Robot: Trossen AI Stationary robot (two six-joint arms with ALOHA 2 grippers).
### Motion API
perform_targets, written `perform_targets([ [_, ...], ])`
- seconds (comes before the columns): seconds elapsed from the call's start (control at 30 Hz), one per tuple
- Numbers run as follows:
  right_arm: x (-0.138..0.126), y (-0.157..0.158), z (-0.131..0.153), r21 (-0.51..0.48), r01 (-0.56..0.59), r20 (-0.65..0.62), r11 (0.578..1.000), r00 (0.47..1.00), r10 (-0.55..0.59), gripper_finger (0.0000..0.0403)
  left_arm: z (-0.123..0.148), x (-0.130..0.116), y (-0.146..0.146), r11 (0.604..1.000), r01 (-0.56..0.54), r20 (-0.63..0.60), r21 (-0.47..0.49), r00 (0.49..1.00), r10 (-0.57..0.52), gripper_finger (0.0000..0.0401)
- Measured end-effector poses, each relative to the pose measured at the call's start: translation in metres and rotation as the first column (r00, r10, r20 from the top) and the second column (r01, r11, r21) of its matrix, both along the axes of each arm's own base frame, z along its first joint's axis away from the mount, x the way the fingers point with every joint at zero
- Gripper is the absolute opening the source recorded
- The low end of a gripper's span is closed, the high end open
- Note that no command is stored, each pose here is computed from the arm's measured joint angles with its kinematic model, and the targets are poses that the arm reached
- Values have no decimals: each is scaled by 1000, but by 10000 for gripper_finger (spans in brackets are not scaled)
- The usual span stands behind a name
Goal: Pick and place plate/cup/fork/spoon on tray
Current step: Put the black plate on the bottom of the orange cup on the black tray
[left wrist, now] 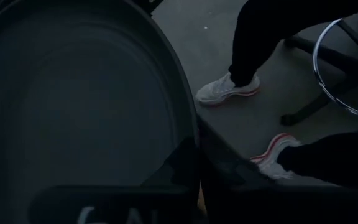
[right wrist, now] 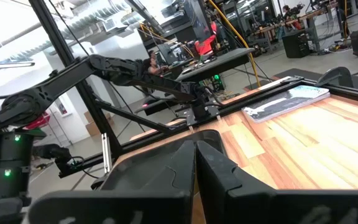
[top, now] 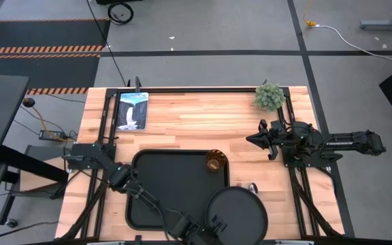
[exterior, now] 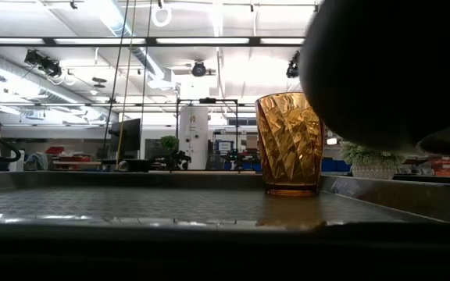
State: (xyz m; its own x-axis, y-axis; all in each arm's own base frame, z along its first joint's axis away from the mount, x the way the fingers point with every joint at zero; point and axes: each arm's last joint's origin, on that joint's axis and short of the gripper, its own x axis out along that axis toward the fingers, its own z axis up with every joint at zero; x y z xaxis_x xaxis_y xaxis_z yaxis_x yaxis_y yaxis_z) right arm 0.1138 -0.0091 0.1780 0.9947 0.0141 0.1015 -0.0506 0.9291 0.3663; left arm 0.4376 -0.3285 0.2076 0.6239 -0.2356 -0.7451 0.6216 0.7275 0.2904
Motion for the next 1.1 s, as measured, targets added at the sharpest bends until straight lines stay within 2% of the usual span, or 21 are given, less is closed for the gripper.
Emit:
perform_targets([
  [0.3,0,0,0,0,0,0,1000,1000,0,20,0,-24,-30,999,22,-12,-29,1000,-22,20],
  [0.57,0,0,0,0,0,0,1000,1000,0,20,-1,-46,-52,999,39,5,-2,999,-39,20],
  [1.1,0,0,0,0,0,-1,1000,1000,0,20,3,-72,-68,995,-92,-44,-48,995,90,20],
])
